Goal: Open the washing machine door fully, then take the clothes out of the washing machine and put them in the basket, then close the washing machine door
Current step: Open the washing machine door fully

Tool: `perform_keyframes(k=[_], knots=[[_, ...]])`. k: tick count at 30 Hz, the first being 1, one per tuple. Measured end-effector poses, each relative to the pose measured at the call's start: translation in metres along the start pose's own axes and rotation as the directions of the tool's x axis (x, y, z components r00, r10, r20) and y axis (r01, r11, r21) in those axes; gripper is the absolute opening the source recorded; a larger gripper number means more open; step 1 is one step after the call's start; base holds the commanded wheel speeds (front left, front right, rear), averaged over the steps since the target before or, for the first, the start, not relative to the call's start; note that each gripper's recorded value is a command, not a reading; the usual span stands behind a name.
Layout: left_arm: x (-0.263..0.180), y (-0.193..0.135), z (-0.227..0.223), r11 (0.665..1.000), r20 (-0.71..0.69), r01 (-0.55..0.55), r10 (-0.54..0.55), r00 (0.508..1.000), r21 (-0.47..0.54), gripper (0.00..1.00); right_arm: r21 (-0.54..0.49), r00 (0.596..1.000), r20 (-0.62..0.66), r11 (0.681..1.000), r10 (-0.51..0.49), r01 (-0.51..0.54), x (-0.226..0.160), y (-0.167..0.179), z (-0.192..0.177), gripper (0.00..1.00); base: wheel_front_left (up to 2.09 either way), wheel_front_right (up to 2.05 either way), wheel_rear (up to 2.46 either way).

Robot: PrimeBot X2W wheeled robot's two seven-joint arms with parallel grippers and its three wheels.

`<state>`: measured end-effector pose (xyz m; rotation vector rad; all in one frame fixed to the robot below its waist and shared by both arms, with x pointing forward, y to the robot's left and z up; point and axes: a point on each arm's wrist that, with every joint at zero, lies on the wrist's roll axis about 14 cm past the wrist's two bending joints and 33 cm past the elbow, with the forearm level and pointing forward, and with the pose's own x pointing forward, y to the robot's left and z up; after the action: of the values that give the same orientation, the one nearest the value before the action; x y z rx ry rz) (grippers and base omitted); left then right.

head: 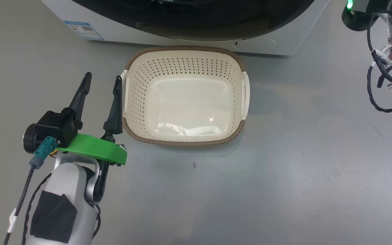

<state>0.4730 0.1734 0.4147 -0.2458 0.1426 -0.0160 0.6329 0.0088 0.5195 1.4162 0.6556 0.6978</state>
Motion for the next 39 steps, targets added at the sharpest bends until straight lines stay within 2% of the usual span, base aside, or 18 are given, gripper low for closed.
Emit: perform_keyframes(k=[24,39], knots=[[-0.014,-0.014,0.016,1.0,0.026,0.026,-0.026,0.999,-0.002,1.0,0.034,0.985,-0.172,0.999,-0.013,0.019,-0.036,0.004,-0.065,0.0,0.0,0.0,0.0],[-0.033,-0.013,0.028,1.0,0.048,0.017,-0.016,0.999,-0.005,1.0,0.042,0.951,-0.306,0.999,0.033,-0.022,-0.057,0.02,-0.121,0.0,0.0,0.0,0.0]])
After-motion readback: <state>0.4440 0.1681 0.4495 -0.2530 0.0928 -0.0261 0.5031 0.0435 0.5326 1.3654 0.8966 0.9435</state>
